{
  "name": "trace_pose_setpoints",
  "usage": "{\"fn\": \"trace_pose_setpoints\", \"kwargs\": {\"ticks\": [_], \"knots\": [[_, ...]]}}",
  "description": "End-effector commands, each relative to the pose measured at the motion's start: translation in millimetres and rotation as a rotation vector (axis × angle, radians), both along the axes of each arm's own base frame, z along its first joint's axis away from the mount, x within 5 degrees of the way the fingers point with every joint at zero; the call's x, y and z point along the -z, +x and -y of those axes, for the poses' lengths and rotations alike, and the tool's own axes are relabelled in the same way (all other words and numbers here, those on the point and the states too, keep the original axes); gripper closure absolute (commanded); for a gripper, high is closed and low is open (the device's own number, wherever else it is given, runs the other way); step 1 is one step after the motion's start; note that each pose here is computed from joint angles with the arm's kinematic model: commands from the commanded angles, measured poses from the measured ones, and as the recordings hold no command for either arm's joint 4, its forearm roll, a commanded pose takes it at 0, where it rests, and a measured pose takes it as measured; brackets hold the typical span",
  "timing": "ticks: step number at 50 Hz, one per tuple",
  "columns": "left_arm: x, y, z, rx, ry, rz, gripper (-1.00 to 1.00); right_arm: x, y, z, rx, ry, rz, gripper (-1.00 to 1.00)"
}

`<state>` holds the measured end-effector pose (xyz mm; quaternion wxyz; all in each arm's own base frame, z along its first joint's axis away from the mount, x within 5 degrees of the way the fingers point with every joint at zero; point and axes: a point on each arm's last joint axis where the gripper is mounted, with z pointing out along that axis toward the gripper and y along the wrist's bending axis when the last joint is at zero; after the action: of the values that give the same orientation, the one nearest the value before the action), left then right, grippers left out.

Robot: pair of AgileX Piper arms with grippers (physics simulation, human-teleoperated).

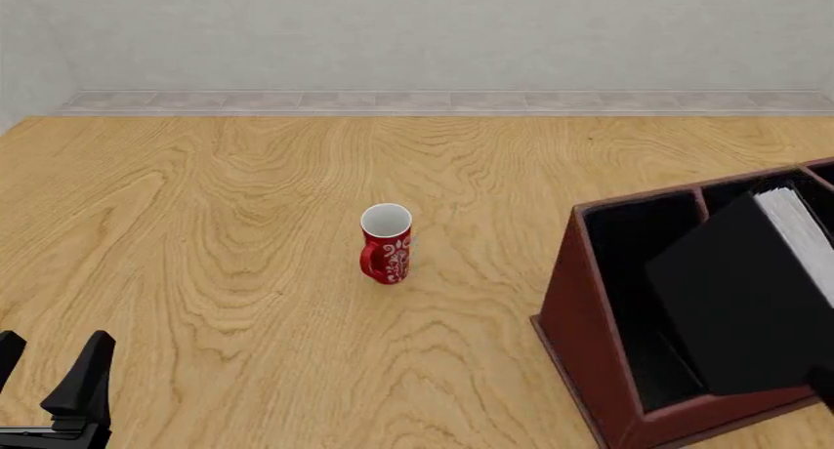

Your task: Pick up the book and place it in the left compartment of the caddy.

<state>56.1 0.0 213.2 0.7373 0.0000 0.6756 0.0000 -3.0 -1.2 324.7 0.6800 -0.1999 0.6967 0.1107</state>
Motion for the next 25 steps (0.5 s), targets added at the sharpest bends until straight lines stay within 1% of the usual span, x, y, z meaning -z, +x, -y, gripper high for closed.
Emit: {"fn": "trace_pose_setpoints", "kwargs": {"ticks": [1, 9, 25], "knots": [[0.0, 0.0, 0.0, 0.000, 0.000, 0.000, -1.00, 2.0, 0.7, -0.2, 0.010, 0.019, -0.014, 1.00], [0.0, 0.0, 0.0, 0.000, 0.000, 0.000, -1.00, 11.8, 6.4, -2.8, 0.014, 0.013, -0.039, 1.00], [0.0, 0.0, 0.0, 0.000, 0.000, 0.000, -1.00, 20.3, 11.5, -5.0, 0.028, 0.004, -0.052, 1.00]]}}
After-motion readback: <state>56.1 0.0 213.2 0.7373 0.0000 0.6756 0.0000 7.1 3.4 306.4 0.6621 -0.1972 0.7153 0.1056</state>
